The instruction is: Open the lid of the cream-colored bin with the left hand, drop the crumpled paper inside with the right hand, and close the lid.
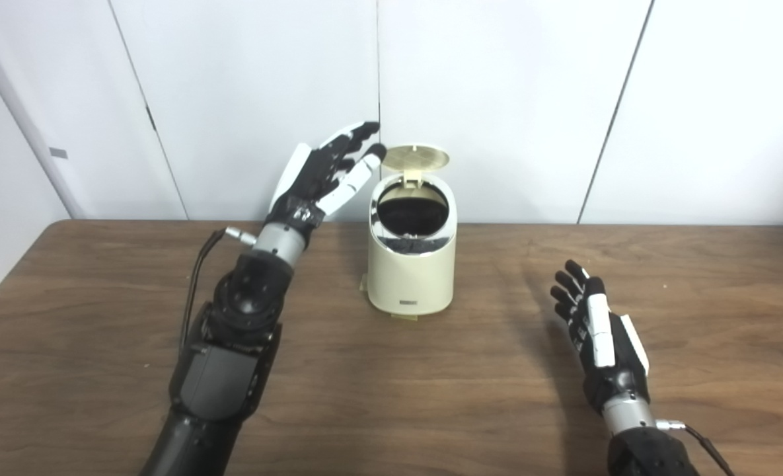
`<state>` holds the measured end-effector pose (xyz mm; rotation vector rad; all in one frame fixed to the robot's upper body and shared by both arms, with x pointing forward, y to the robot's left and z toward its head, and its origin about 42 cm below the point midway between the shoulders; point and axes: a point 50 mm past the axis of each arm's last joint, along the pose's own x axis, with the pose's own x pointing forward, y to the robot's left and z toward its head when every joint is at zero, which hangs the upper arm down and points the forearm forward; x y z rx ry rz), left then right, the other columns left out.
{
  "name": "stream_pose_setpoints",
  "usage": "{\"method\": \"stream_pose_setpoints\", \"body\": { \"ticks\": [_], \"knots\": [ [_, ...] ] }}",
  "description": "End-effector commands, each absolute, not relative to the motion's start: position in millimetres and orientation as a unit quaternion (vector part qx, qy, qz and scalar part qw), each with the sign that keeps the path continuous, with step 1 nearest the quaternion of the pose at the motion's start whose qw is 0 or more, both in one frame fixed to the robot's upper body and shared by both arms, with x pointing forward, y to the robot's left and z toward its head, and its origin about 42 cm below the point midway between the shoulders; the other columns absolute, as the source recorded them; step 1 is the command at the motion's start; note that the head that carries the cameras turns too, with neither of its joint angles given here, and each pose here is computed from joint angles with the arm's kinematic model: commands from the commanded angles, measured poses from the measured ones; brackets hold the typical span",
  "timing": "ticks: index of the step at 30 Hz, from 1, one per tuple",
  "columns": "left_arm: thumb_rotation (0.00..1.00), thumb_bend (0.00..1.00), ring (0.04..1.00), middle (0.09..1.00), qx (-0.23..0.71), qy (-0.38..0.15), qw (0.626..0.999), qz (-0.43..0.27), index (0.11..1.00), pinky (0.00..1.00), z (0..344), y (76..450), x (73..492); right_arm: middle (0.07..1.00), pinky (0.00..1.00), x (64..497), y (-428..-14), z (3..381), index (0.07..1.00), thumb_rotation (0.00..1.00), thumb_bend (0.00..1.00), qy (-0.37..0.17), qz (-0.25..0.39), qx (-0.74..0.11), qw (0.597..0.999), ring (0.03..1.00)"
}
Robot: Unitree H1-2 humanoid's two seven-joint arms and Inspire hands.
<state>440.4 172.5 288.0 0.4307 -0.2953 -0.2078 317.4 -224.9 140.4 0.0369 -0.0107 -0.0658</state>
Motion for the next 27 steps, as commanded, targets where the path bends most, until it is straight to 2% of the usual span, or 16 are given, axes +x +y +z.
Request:
{"method": "stream_pose_setpoints", "body": {
  "ticks": [1, 3, 6, 13, 17, 27],
  "knots": [
    [0.71, 0.51, 0.94, 0.923, 0.239, -0.195, 0.946, -0.098, 0.897, 0.93, 319.8, 165.3, 447.9, 0.918, 0.94, 324.0, -224.5, 158.1, 0.94, 1.0, 0.61, -0.045, -0.028, 0.017, 0.998, 0.911],
    [0.73, 0.52, 0.946, 0.938, 0.256, -0.197, 0.941, -0.099, 0.898, 0.91, 321.4, 162.4, 448.9, 0.915, 0.95, 324.2, -224.3, 157.4, 0.944, 1.0, 0.61, -0.045, -0.026, 0.018, 0.998, 0.911],
    [0.7, 0.51, 0.984, 0.977, 0.276, -0.204, 0.934, -0.096, 0.91, 0.94, 322.6, 159.1, 448.4, 0.918, 0.94, 323.6, -223.7, 157.1, 0.957, 1.0, 0.61, -0.045, -0.023, 0.018, 0.999, 0.909],
    [0.73, 0.53, 0.958, 0.944, 0.383, -0.24, 0.888, -0.082, 0.9, 0.87, 322.4, 156.5, 452.9, 0.912, 0.92, 324.0, -221.5, 156.0, 0.971, 1.0, 0.62, -0.039, -0.021, 0.023, 0.999, 0.896],
    [0.72, 0.55, 0.995, 0.954, 0.422, -0.25, 0.867, -0.083, 0.88, 0.91, 323.7, 154.2, 454.9, 0.907, 0.89, 324.9, -221.2, 153.9, 0.977, 0.99, 0.64, -0.036, -0.02, 0.013, 0.999, 0.897],
    [0.69, 0.54, 0.993, 0.952, 0.497, -0.262, 0.822, -0.092, 0.689, 0.9, 326.9, 155.9, 443.2, 0.909, 0.86, 324.9, -219.7, 152.7, 0.987, 1.0, 0.6, -0.029, -0.024, 0.005, 0.999, 0.9]
  ]
}}
